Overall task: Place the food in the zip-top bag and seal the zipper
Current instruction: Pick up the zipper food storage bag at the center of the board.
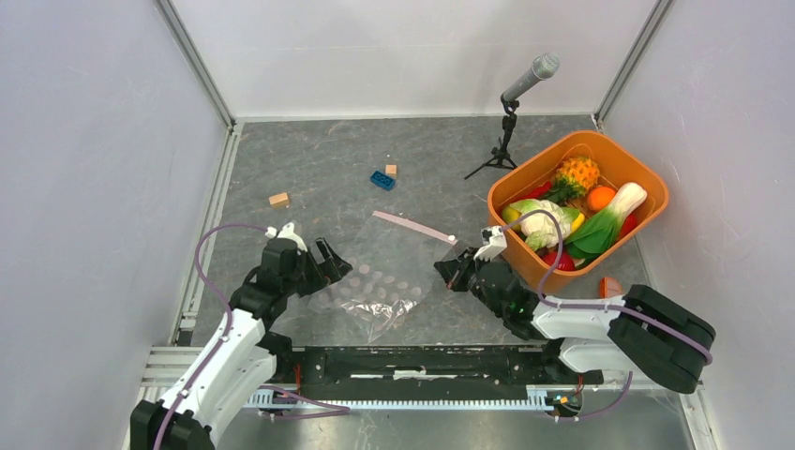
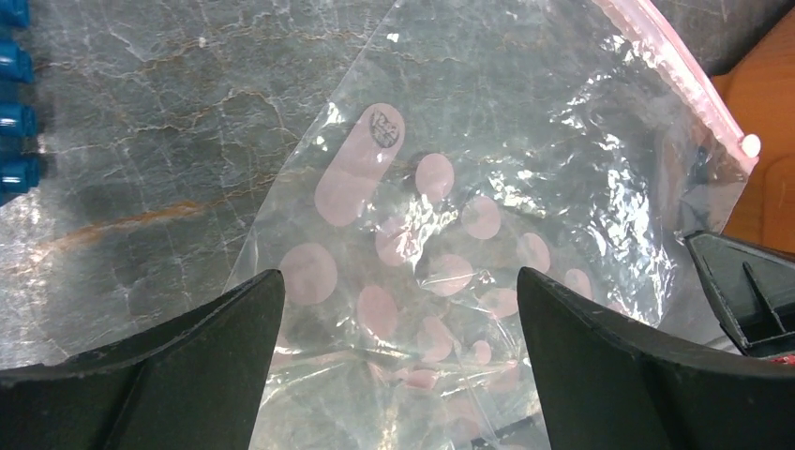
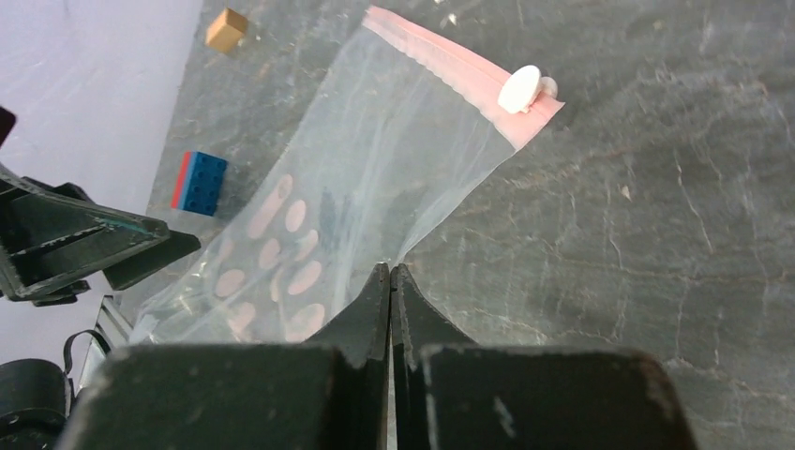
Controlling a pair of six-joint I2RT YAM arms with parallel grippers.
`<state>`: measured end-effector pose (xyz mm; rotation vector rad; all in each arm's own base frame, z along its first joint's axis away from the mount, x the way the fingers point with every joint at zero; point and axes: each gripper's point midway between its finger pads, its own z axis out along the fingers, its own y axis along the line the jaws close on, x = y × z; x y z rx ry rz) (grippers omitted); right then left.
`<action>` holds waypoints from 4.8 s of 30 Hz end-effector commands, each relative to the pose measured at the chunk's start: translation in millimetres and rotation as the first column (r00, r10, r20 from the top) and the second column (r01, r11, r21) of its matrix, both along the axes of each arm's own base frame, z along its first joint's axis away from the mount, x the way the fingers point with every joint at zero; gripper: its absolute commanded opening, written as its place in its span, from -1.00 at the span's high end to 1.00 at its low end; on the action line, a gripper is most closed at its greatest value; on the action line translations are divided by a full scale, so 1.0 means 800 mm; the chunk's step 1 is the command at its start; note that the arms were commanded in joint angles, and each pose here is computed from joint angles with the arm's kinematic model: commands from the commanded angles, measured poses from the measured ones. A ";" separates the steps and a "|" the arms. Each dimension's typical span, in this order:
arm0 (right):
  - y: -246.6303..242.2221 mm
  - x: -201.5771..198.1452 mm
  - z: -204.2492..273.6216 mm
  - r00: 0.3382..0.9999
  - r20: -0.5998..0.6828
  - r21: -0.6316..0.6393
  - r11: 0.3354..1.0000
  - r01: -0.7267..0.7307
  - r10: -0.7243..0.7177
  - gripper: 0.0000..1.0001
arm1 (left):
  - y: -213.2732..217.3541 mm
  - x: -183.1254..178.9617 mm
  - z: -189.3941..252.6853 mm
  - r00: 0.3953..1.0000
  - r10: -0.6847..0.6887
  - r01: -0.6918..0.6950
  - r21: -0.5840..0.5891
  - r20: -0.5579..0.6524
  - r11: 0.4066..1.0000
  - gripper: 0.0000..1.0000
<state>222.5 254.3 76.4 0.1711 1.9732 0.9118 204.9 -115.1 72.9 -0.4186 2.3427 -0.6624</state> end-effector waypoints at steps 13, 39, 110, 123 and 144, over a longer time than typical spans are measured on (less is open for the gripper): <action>0.027 -0.051 0.149 0.597 0.660 -0.320 0.889 -0.328 0.457 1.00 | -0.074 0.030 0.216 0.911 -0.180 0.284 -0.246 0.371 0.927 -1.00; 0.035 -0.041 0.308 0.065 0.694 -0.720 0.692 0.056 0.717 1.00 | -0.087 0.062 0.295 0.844 -0.169 0.333 -0.251 0.509 0.909 -1.00; -0.016 -0.102 0.091 0.373 0.666 -0.569 0.763 -0.307 0.646 1.00 | -0.168 0.044 0.087 0.988 -0.057 0.120 -0.473 0.145 0.873 -0.65; -0.011 -0.109 0.092 0.362 0.665 -0.557 0.757 -0.342 0.653 1.00 | -0.193 0.052 0.084 0.982 -0.123 0.178 -0.471 0.146 0.864 -0.61; -0.012 -0.112 0.099 0.358 0.693 -0.525 0.779 -0.343 0.625 1.00 | -0.188 0.052 0.080 0.989 -0.067 0.127 -0.526 0.132 0.841 -0.62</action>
